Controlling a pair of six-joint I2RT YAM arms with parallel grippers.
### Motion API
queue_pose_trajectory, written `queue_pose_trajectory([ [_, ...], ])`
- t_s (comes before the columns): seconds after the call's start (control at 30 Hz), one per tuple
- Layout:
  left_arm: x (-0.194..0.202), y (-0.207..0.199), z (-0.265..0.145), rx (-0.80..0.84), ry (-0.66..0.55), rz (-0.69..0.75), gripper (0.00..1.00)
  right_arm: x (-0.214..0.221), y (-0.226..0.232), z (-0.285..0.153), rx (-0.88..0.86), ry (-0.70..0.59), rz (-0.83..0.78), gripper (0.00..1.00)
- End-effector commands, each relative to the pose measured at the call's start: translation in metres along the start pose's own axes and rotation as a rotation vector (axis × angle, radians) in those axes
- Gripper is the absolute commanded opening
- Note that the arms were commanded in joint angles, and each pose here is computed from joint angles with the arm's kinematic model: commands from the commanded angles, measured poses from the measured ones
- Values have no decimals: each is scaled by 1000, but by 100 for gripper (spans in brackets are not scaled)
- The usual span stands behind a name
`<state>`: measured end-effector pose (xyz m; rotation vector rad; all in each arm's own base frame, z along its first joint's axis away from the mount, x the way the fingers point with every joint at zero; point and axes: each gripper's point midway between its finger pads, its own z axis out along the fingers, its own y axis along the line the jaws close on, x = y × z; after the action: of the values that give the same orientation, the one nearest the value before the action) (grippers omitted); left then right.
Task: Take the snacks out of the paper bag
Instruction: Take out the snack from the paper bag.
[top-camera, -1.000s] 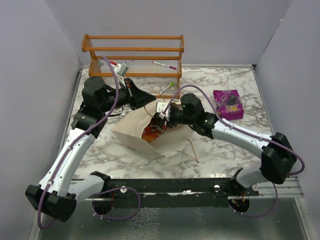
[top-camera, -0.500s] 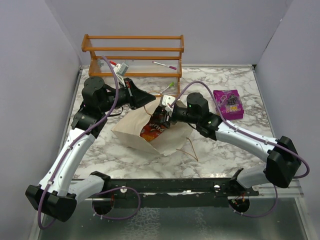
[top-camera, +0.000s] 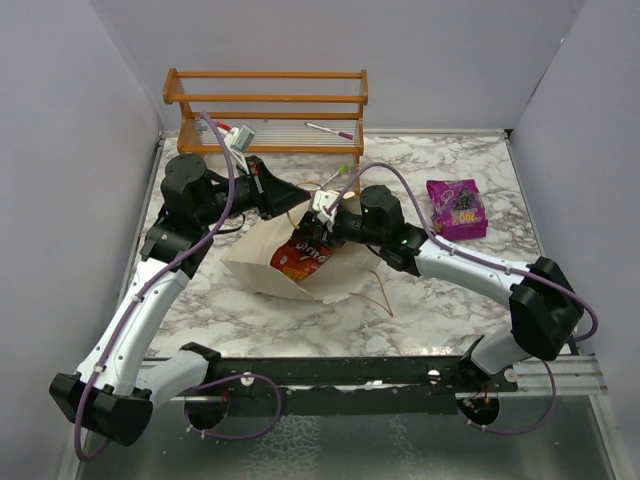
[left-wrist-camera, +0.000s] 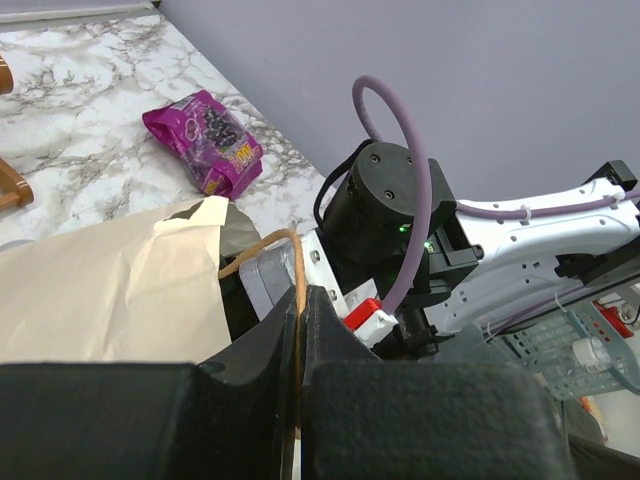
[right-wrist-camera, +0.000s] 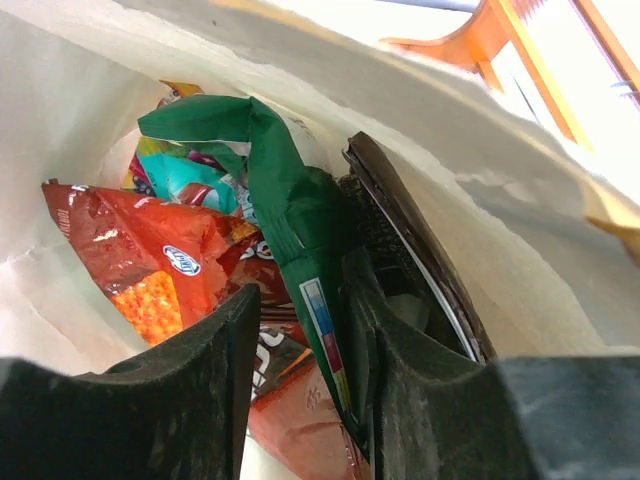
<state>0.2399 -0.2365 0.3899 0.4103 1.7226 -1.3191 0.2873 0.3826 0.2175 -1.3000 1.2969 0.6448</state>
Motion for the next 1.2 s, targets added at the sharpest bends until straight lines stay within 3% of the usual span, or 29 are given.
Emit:
queue_pose_trajectory([
  [0.0,-5,-9,-4,20,-22,15,0,-22,-11,3,36,-51,-25,37],
  [0.1,-7,-8,-3,16,-33,12,0,-29,-12,5,31,-78,-19,30],
  [0.23,-8,-9,-3,16,-32,2,0,-34,-14,7,25,-79,-38,10],
  [0.37,-10,-5,-3,-11,-37,8,0,-45,-11,2,-4,-103,-67,2],
  [0.5,-13,1,-4,-49,-60,-1,0,-51,-13,-1,5,-106,-72,1],
  [0.77,-27,34,-12,-273,-139,-34,0,-83,-8,-12,-41,-185,-103,1],
  [1.17,-27,40,-19,-318,-166,-24,0,-99,-3,-49,6,-215,-107,1],
])
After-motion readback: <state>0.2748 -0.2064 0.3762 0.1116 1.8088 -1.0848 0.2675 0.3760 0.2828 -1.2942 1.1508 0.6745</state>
